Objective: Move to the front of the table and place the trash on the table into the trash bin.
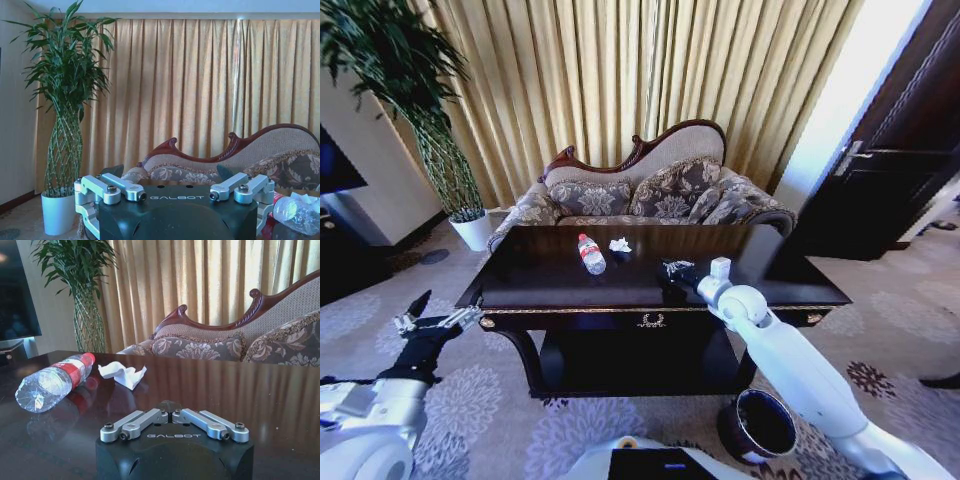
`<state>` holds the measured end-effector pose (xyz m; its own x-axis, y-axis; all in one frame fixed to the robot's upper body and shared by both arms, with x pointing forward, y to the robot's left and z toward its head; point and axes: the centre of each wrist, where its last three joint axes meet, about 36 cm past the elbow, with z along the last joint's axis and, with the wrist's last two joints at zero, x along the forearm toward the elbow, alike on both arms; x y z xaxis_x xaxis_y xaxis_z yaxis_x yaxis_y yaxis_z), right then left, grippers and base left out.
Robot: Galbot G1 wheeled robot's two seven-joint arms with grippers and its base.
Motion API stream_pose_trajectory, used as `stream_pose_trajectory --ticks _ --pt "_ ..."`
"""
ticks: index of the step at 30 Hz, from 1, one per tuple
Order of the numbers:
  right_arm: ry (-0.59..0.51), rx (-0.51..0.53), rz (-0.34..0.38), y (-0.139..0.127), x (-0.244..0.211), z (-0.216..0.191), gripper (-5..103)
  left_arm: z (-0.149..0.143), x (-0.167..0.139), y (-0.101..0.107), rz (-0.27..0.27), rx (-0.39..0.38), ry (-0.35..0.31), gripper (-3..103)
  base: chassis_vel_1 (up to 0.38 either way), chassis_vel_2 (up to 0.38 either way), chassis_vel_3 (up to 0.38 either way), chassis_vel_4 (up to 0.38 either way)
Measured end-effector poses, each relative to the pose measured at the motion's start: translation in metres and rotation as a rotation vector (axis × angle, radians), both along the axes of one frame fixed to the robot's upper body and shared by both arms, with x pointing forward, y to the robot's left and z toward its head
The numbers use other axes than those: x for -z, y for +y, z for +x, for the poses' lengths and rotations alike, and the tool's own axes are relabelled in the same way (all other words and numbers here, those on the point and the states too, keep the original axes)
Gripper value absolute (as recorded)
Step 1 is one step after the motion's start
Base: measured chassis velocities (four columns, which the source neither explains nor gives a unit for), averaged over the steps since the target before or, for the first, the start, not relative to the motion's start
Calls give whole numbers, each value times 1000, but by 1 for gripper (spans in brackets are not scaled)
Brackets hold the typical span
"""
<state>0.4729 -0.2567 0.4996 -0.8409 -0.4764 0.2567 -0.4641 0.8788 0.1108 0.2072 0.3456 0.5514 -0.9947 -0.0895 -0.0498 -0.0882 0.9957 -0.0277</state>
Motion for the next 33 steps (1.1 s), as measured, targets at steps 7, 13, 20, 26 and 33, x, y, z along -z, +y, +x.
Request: stream_pose_trajectory --ticks 7,13,20,26,33 --pt "-22 -29 11 0 -2 -1 14 0 1 -1 -4 3 -2 100 0 0 0 0" --pt "-23 -74 -5 8 -3 8 41 0 1 -1 -5 2 -2 100 0 0 0 0" --pt "-25 -106 -23 21 -5 24 62 0 1 -1 -6 0 -2 100 0 0 0 0" --pt "-43 -125 -41 32 -14 42 84 -2 1 0 -2 -8 -1 100 0 0 0 0" --pt "-68 -149 -55 48 -25 62 100 -2 1 0 -3 -13 -2 100 0 0 0 0"
